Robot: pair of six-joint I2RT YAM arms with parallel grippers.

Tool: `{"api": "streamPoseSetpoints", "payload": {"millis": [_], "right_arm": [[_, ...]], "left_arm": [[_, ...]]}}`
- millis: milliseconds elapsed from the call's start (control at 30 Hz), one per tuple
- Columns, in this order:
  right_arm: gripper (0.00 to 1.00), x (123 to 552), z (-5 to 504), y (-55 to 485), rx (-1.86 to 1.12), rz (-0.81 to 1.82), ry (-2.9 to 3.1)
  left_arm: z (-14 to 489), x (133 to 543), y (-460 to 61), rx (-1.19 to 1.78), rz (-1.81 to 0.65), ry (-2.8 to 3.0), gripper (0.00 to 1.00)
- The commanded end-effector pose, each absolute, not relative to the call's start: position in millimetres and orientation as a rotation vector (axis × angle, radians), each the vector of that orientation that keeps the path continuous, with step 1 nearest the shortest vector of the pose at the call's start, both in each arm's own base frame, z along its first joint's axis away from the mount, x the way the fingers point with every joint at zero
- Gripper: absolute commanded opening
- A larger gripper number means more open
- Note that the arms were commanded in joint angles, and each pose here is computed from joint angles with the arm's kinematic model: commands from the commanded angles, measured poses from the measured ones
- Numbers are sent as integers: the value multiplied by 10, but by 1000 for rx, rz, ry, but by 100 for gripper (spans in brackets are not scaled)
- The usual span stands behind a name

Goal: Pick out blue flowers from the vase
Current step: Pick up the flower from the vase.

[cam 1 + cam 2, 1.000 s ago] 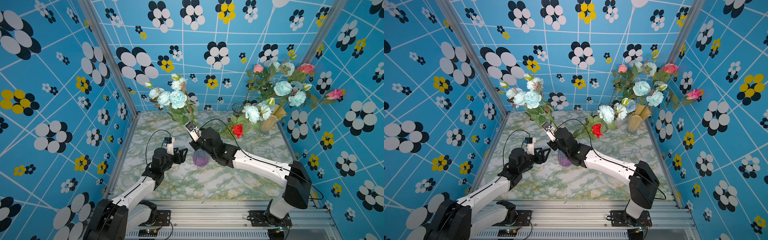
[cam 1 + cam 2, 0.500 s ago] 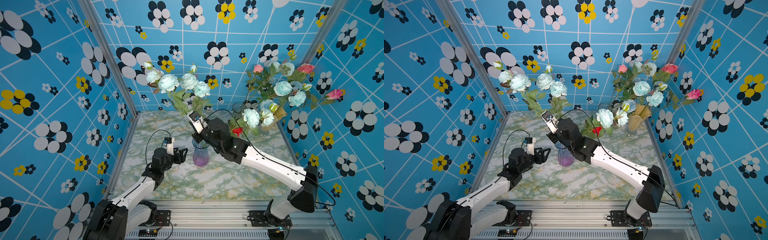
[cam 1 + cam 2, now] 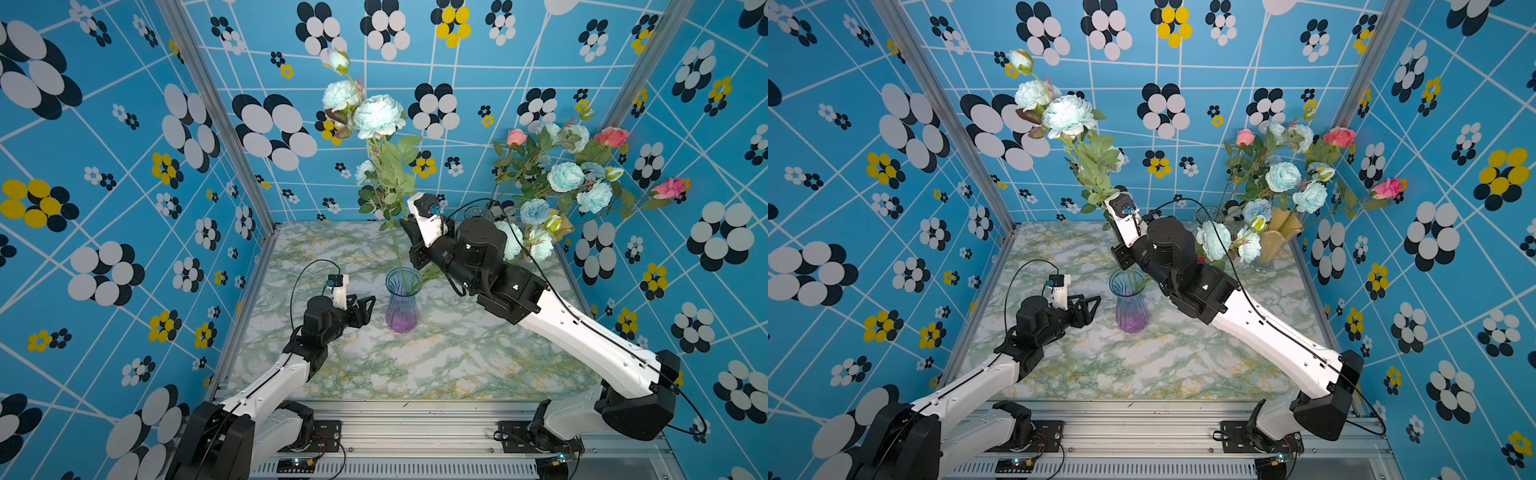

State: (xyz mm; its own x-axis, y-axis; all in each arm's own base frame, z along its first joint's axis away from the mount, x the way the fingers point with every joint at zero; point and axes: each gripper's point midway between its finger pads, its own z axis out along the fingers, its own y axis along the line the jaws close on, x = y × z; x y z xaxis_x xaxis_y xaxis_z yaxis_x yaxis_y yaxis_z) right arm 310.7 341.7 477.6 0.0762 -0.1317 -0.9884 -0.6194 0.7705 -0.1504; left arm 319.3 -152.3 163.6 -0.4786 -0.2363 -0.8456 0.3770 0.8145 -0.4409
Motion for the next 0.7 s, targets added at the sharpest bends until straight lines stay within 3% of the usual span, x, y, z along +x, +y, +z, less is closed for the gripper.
{"api": "streamPoseSetpoints", "payload": {"millis": [0, 667], "right_arm": [[0, 3007, 5079, 3256, -595, 487, 1458], [0, 2683, 5680, 3126, -581, 710, 1421]], "left_arm": [[1825, 3217, -1564, 130, -731, 1892, 73], [1890, 3198, -1491, 94, -704, 1893, 73]]}}
